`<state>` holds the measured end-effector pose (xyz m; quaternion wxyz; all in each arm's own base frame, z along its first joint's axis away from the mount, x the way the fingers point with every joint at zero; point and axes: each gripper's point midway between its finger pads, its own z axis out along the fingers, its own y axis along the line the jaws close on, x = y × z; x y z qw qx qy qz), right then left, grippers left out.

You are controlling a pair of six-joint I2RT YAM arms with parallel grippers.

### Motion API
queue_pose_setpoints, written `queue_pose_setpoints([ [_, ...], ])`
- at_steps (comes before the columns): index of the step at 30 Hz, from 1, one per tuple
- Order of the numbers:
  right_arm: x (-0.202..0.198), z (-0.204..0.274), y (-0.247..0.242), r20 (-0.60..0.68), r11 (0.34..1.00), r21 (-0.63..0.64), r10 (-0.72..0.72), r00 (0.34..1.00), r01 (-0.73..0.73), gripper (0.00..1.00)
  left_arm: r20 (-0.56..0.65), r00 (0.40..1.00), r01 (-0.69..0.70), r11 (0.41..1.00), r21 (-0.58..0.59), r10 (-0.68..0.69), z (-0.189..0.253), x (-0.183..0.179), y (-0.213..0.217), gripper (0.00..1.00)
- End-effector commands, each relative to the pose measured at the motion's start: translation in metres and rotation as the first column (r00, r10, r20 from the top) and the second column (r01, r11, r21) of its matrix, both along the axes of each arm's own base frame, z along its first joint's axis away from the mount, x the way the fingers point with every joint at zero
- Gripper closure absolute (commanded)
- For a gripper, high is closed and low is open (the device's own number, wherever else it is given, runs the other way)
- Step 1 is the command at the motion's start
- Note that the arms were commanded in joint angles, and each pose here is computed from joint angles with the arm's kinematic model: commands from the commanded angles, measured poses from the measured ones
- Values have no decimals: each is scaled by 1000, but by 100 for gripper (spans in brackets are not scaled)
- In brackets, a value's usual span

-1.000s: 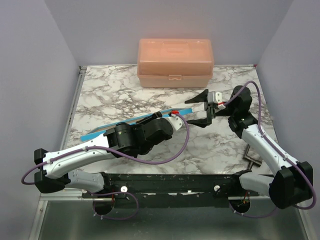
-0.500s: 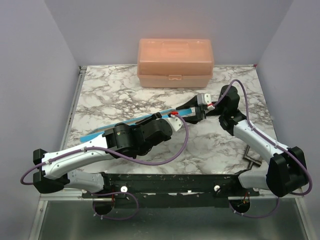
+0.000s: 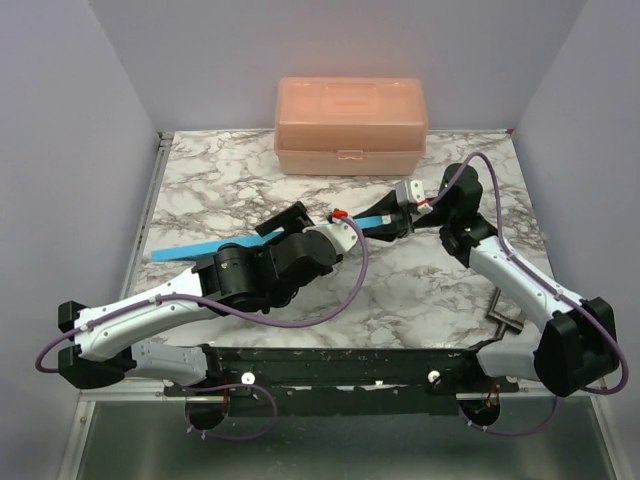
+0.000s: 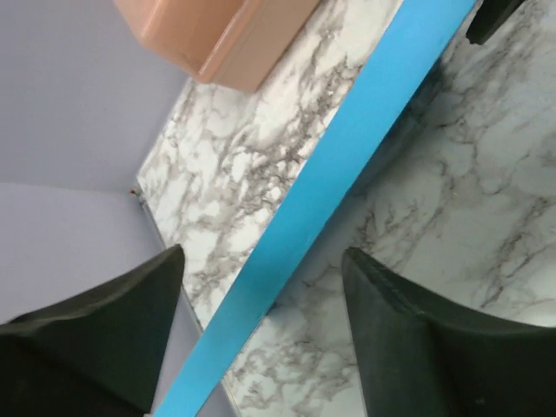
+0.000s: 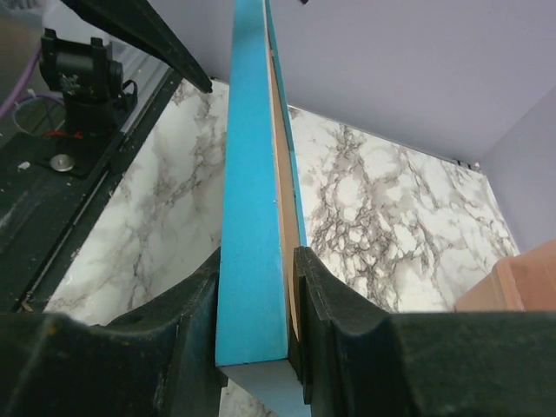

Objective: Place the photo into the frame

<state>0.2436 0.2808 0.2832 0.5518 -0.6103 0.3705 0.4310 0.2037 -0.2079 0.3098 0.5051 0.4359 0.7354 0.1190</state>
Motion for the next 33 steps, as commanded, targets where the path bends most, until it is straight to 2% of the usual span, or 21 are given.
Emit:
queue_pose_setpoints([
  [1, -22, 26, -3, -167, 1000, -5, 22, 986, -24, 100, 72, 996, -45, 984, -170, 58, 46, 5, 2, 17],
  [4, -22, 46, -4, -244, 999, 27, -23, 970, 30, 99, 74, 996, -28, 971, -236, 47, 61, 4, 0, 13],
  [9, -18, 74, -4, -423, 991, 64, -82, 902, 120, 100, 65, 998, 3, 943, -332, 20, 80, -1, -5, 8],
  [16, -5, 65, 0, -629, 986, -8, -136, 765, 168, 100, 17, 1000, 20, 900, -435, -14, 88, -9, -13, 3],
  [18, 3, 54, 0, -685, 978, -40, -178, 707, 207, 99, -19, 1000, 9, 880, -474, -20, 85, -11, -16, 2],
  [24, 45, 5, -12, -815, 885, -218, -397, 422, 411, 99, -170, 984, -47, 823, -567, -61, 60, -14, -28, 1],
  [29, 66, -30, -35, -823, 796, -300, -495, 280, 526, 100, -314, 947, -136, 791, -596, -73, 26, -12, -36, 1],
  [33, 72, -57, -52, -809, 751, -348, -543, 225, 560, 99, -433, 898, -231, 756, -613, -76, -6, -12, -42, 1],
])
